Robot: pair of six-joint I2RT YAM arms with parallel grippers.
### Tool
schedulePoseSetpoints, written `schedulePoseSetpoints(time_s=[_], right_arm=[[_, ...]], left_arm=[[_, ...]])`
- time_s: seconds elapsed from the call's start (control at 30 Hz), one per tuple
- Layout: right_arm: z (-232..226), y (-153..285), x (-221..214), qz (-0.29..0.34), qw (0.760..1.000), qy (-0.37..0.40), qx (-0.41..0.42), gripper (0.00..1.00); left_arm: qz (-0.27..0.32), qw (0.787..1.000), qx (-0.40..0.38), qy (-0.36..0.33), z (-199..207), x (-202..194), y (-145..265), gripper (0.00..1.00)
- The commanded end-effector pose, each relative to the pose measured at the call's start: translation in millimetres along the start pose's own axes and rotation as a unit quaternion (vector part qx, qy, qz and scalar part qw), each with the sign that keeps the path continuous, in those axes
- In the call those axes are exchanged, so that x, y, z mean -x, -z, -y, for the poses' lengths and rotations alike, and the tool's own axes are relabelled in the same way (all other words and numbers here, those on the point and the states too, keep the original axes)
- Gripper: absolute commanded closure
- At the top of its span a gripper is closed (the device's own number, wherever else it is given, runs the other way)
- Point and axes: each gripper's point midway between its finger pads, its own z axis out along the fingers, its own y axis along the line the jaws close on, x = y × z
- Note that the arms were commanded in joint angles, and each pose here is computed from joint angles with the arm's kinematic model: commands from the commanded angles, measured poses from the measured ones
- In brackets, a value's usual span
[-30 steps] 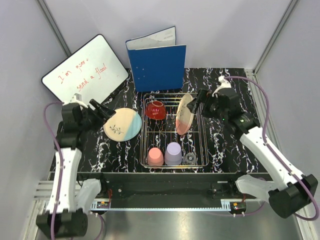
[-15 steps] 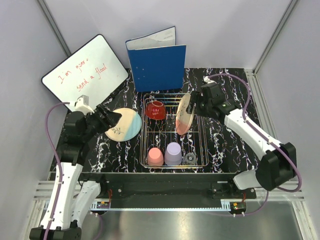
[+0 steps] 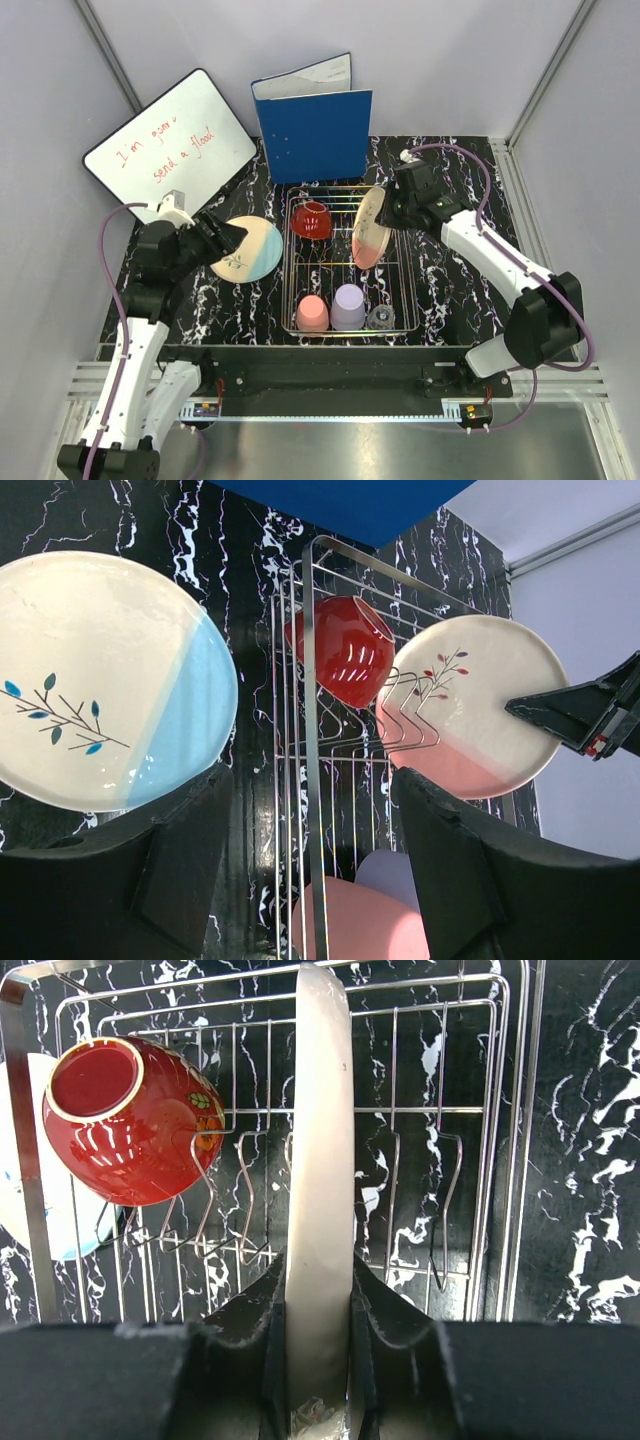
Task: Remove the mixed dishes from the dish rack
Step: Pick up the plate from the dish rack, then place the plate at the center of the board.
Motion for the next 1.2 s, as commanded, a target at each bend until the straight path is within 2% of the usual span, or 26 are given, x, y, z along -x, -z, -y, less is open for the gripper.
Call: schedulePoseSetpoints(time_s=[0.0, 0.27, 0.4, 0.5, 0.53, 0.57, 0.63, 0.67, 0.73, 0.77, 0.8, 0.83, 0.87, 0.9, 0.93, 1.0, 1.03, 1.17], right_arm=[[-12.2, 49.0, 52.3, 0.093, 0.996, 0.009, 0.011, 1.0], [-30.5, 137.2, 94.5, 0.164, 0.985, 0.008, 0.044, 1.0], [-34.6, 156.9, 97.0, 0.174, 0.983, 0.005, 0.06, 1.0], [-54.3, 172.2, 95.2, 0.193, 0.972, 0.009, 0.13, 1.0], [-62.0, 189.0, 95.2, 0.209, 0.964, 0.007, 0.162, 1.0], [-68.2, 195.3, 93.8, 0.214, 0.959, 0.007, 0.186, 1.0], [-87.2, 214.0, 89.8, 0.226, 0.94, 0.005, 0.256, 1.0], [-92.8, 220.8, 88.5, 0.23, 0.933, 0.004, 0.277, 1.0], [-104.1, 237.0, 86.3, 0.24, 0.915, -0.005, 0.325, 1.0], [-107.1, 239.7, 85.2, 0.239, 0.911, -0.008, 0.337, 1.0], [-111.8, 240.2, 81.6, 0.234, 0.905, -0.01, 0.355, 1.0], [-115.5, 243.6, 79.0, 0.226, 0.9, -0.024, 0.372, 1.0], [-118.7, 244.4, 76.8, 0.222, 0.895, -0.029, 0.385, 1.0], [-124.1, 247.7, 72.8, 0.219, 0.883, -0.04, 0.414, 1.0], [-126.1, 248.3, 70.8, 0.218, 0.877, -0.045, 0.426, 1.0], [-132.1, 247.0, 66.2, 0.211, 0.862, -0.057, 0.457, 1.0], [-132.9, 245.0, 65.2, 0.208, 0.859, -0.063, 0.464, 1.0], [-141.5, 235.1, 57.3, 0.183, 0.837, -0.088, 0.509, 1.0]], left_arm=[[0.026, 0.999, -0.017, -0.007, 8.8, 13.2, -4.1, 0.31], [0.023, 1.0, -0.018, 0.003, 12.0, 17.3, -9.8, 0.29], [0.021, 1.0, -0.021, 0.007, 15.6, 21.2, -14.4, 0.29], [0.016, 0.998, -0.054, 0.014, 27.8, 21.4, -17.4, 0.27], [0.014, 0.997, -0.069, 0.017, 33.2, 20.8, -17.2, 0.27], [0.03, 0.994, -0.103, 0.013, 46.8, 29.2, -16.4, 0.26], [0.013, 0.985, -0.168, 0.033, 67.0, 21.4, -11.1, 0.23], [0.04, 0.975, -0.217, 0.025, 85.5, 33.1, -4.5, 0.22], [0.02, 0.957, -0.283, 0.054, 101.0, 21.6, 5.3, 0.19], [0.044, 0.941, -0.332, 0.042, 116.5, 30.8, 15.9, 0.16], [0.017, 0.934, -0.349, 0.08, 115.6, 19.3, 16.0, 0.11], [0.015, 0.925, -0.368, 0.089, 118.8, 17.7, 19.4, 0.06], [0.034, 0.909, -0.409, 0.078, 129.0, 24.0, 28.0, 0.04], [0.011, 0.9, -0.423, 0.106, 128.0, 15.4, 30.1, 0.03], [0.03, 0.881, -0.464, 0.088, 138.1, 19.7, 44.2, 0.01], [0.003, 0.87, -0.478, 0.124, 135.8, 13.3, 42.4, 0.01], [0.011, 0.859, -0.498, 0.114, 140.0, 15.0, 49.1, 0.01], [-0.008, 0.847, -0.52, 0.109, 149.3, 13.2, 52.5, 0.01]])
